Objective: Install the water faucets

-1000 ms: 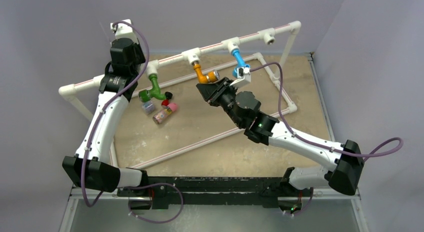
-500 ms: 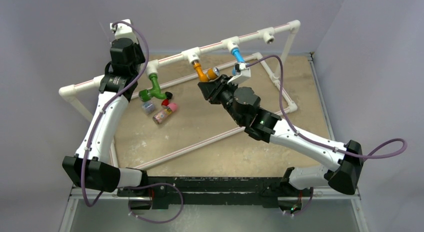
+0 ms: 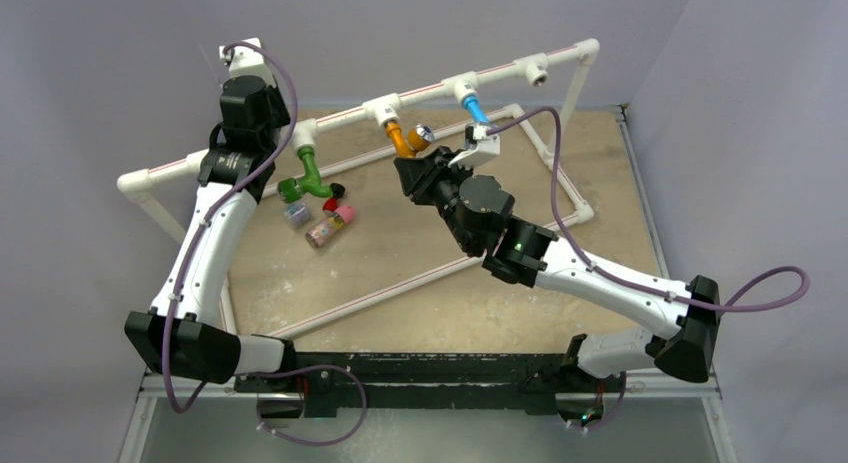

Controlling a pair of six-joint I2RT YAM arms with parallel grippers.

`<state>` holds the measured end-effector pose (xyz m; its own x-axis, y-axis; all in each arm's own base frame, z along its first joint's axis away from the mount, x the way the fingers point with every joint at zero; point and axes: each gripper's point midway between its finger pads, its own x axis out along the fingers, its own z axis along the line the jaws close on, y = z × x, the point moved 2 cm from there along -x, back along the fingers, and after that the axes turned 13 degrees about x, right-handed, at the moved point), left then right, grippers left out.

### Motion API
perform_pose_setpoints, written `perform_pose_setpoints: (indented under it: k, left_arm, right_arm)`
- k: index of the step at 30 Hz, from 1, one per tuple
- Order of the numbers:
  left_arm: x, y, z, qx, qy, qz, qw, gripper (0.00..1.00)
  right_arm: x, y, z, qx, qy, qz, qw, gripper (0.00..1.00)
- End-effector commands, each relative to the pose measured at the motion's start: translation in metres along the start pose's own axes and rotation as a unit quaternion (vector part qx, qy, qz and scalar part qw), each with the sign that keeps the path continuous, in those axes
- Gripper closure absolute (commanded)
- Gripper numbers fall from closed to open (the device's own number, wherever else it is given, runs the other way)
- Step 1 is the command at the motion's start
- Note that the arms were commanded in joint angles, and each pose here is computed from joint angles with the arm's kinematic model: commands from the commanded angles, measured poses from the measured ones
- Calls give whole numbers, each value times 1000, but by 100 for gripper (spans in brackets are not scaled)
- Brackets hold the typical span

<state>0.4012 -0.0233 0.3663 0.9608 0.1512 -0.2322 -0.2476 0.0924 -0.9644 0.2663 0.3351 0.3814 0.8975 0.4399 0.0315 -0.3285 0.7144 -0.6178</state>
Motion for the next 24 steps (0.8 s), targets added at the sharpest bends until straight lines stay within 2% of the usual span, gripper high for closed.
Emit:
perform_pose_setpoints:
  k: [1,5,11,18,24]
  left_arm:
    - [-33,30,-34,31,99,64,993,100]
    - [-33,30,-34,31,100,64,992,100]
    - [-34,31,-34,31,101,63,992,100]
    - [-34,31,-36,33,103,64,992,100]
    - [-34,31,-37,35,103,63,992,100]
  right_arm:
    - [5,-83,52,90,-62,-142,984,100]
    - [8,-72,42,99,-52,-133,985,100]
    - [12,-50,39,199,-71,-85,974,100]
    - [19,-40,31,367,-112,-21,923,100]
    - [19,-30,27,462,-137,22,876,100]
